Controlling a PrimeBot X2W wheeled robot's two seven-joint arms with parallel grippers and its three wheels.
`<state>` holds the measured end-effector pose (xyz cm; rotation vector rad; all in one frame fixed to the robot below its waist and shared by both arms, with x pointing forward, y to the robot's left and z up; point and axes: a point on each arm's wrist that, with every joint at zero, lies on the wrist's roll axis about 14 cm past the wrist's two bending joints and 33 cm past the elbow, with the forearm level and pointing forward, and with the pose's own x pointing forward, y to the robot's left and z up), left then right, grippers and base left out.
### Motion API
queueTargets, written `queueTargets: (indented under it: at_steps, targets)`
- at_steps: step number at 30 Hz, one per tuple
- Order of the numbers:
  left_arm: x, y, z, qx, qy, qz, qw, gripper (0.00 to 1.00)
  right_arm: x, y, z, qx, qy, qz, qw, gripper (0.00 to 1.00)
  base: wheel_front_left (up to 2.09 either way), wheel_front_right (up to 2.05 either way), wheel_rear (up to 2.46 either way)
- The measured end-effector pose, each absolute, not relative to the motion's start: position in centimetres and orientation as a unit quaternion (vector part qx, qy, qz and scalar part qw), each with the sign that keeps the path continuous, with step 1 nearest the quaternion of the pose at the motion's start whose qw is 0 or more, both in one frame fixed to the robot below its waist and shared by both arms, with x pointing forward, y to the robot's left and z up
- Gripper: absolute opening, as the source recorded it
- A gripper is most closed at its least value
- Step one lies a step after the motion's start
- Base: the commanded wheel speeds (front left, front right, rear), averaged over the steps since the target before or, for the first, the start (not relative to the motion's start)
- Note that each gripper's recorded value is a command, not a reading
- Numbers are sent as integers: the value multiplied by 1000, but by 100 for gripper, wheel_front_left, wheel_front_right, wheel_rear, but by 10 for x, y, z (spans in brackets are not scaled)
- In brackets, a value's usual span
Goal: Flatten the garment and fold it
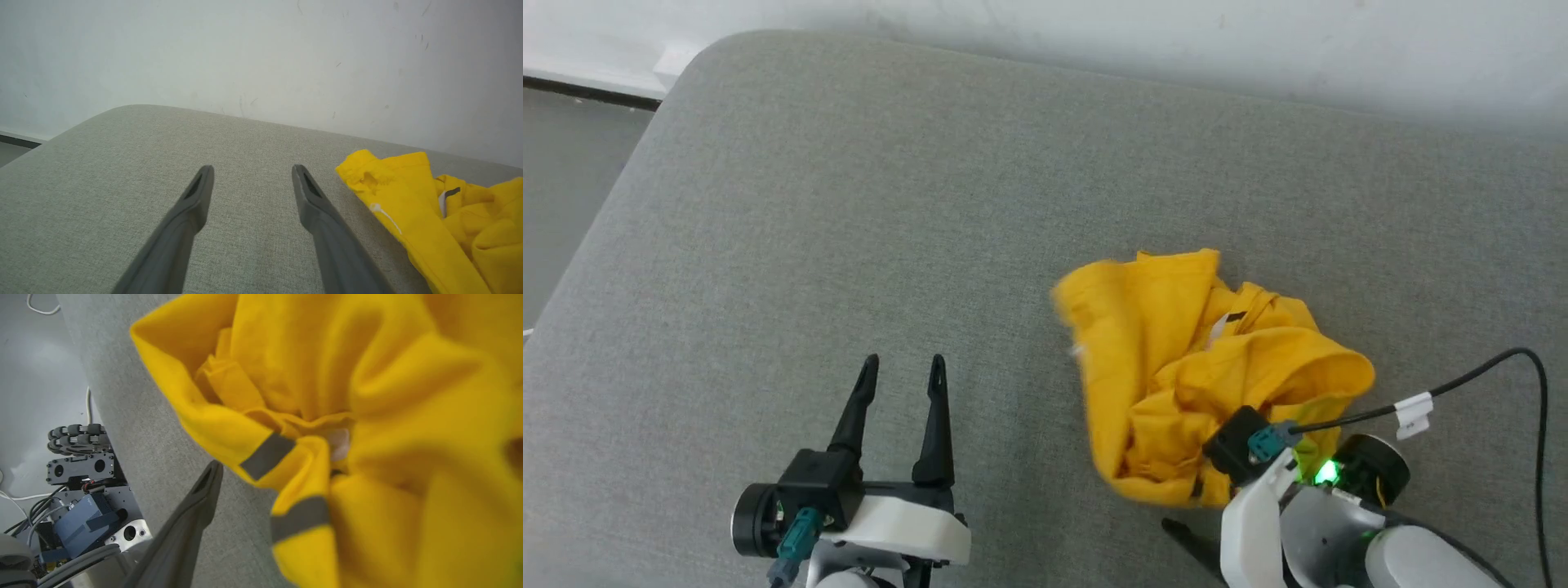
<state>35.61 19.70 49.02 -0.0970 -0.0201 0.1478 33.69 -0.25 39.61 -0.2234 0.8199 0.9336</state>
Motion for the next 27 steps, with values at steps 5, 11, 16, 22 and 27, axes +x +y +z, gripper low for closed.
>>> queueTargets:
  at_steps: [5, 11, 16, 22, 27]
  targets:
    - [355, 195, 493, -50, -15, 69, 996, 100, 339, 4, 430, -77, 358, 449, 815, 100, 0, 0, 0]
    - [351, 191, 500, -53, -26, 61, 996, 100, 359, 18, 496, 15, 276, 441, 854, 100, 0, 0, 0]
    - [349, 190, 504, -55, -33, 58, 996, 100, 396, -9, 542, 63, 198, 373, 904, 100, 0, 0, 0]
    - [348, 188, 499, -55, -24, 54, 997, 100, 435, -81, 512, -14, 223, 249, 943, 100, 0, 0, 0]
    - [349, 188, 493, -55, -14, 55, 997, 100, 439, -105, 464, -42, 297, 217, 929, 100, 0, 0, 0]
